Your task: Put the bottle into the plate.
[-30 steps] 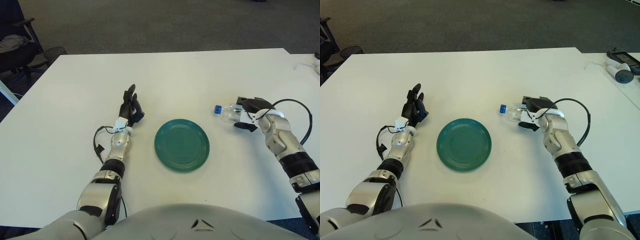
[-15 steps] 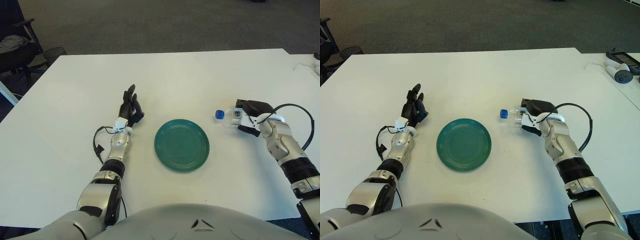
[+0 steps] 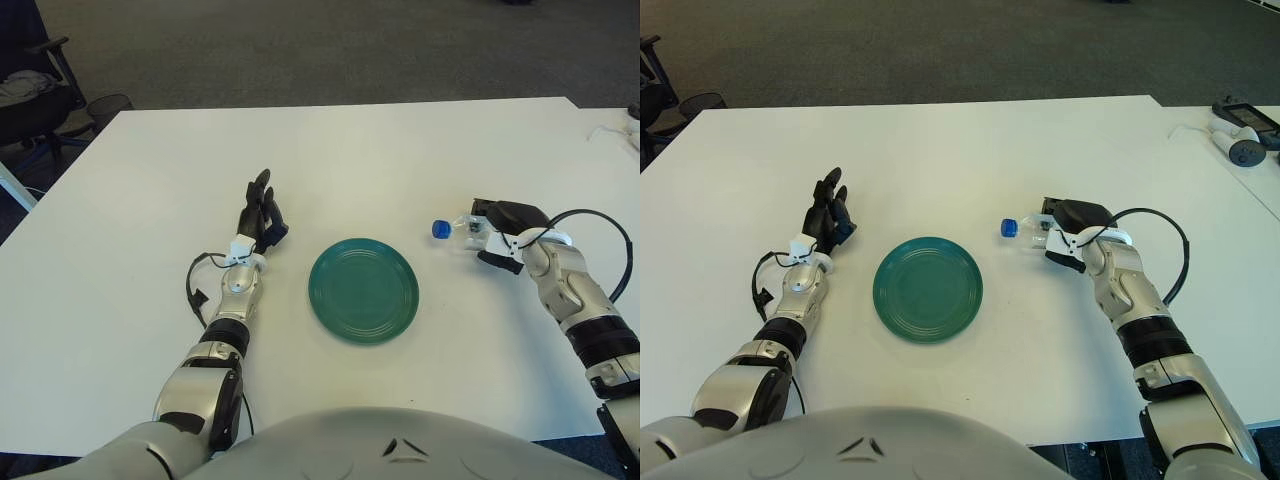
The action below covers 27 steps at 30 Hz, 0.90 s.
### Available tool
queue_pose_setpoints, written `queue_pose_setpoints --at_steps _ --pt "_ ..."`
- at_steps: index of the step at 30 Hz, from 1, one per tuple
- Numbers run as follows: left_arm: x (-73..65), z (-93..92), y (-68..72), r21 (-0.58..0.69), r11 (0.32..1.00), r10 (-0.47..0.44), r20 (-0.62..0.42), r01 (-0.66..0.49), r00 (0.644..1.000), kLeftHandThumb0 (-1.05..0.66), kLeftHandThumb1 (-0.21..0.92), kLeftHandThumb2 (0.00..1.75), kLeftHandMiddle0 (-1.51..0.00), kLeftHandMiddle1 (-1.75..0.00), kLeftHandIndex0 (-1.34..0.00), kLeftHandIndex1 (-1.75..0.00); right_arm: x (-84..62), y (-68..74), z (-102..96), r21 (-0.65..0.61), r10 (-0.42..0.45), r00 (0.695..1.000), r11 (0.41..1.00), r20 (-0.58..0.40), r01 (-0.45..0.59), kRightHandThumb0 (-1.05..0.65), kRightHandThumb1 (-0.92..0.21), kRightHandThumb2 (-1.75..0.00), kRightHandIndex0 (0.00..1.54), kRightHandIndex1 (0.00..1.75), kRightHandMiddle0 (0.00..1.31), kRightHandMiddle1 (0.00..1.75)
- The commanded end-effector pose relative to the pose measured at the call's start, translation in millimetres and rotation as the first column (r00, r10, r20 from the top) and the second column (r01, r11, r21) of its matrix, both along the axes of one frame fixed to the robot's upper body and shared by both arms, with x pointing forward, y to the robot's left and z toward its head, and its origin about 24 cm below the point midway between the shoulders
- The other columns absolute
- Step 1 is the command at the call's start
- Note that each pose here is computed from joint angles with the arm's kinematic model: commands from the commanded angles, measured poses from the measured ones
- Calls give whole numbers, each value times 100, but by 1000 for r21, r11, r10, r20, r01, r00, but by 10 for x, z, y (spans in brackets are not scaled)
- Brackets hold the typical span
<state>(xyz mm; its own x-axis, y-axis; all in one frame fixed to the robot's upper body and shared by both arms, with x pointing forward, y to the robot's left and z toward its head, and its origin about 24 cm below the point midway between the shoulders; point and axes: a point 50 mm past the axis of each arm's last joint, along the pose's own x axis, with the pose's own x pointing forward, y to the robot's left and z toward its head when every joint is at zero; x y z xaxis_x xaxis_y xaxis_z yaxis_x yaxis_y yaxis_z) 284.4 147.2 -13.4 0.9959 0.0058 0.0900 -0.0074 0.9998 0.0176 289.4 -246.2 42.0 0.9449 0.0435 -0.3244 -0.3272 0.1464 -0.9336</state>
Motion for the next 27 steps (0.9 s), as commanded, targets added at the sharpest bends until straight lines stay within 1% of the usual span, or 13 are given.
queue_pose_setpoints --at_steps 1,3,7,10,11,13,16,17,19,20,23,25,27 --pt "-405 -454 41 0 1000 20 -199 -21 980 -85 92 103 -27 -1 0 -48 -208 2 -358 46 -18 987 999 -159 25 0 2 -171 86 174 64 175" --pt "-406 -445 38 2 1000 16 -189 -16 982 -85 92 103 -27 -1 0 -48 -202 -23 -343 53 -31 988 998 -150 39 0 3 -171 86 174 65 175" --pt "-403 -439 40 2 1000 12 -183 -12 983 -86 92 103 -27 -1 0 -49 -84 -15 -172 73 -42 993 996 -107 50 0 3 -172 86 174 65 175" --pt "-394 -433 33 2 1000 10 -182 -10 983 -85 92 102 -27 -2 0 -50 64 46 124 121 -41 999 992 -6 41 0 5 -173 87 174 66 175" --pt "-391 -432 32 2 1000 10 -182 -9 983 -85 92 102 -28 -2 0 -50 85 56 178 133 -41 999 990 16 38 0 5 -174 88 174 67 175" --pt "-386 -428 26 0 1000 10 -180 -10 984 -85 92 102 -28 -2 0 -51 141 81 357 190 -40 993 982 113 17 0 5 -174 88 174 67 175" --pt "-377 -418 18 0 1000 9 -173 -9 985 -85 92 103 -28 -2 0 -52 174 127 587 250 -34 974 968 224 -23 0 6 -174 87 174 68 175" --pt "-374 -412 17 3 1000 7 -170 -7 985 -85 92 103 -28 -2 0 -52 174 161 693 271 -25 963 961 269 -51 0 6 -174 87 174 68 175" --pt "-368 -406 17 7 1000 6 -166 -5 986 -84 92 103 -28 -2 0 -52 169 198 801 292 -16 949 953 314 -80 0 6 -175 87 174 68 175" --pt "-366 -404 18 10 1000 5 -165 -3 986 -84 92 103 -28 -2 0 -52 170 239 897 305 -3 935 946 355 -113 0 5 -173 86 173 68 175" --pt "-365 -402 17 16 1000 3 -164 0 986 -84 92 103 -28 -2 0 -52 159 337 1084 311 26 901 934 433 -177 0 6 -173 87 173 68 175" --pt "-363 -403 16 16 1000 -1 -166 3 986 -84 92 103 -28 -2 0 -52 135 495 1268 291 61 867 928 495 -232 0 6 -173 88 171 68 175" --pt "-358 -404 16 14 1000 -2 -168 5 986 -84 92 103 -28 -2 0 -51 97 635 1422 279 85 840 921 536 -271 0 6 -173 88 170 68 175"
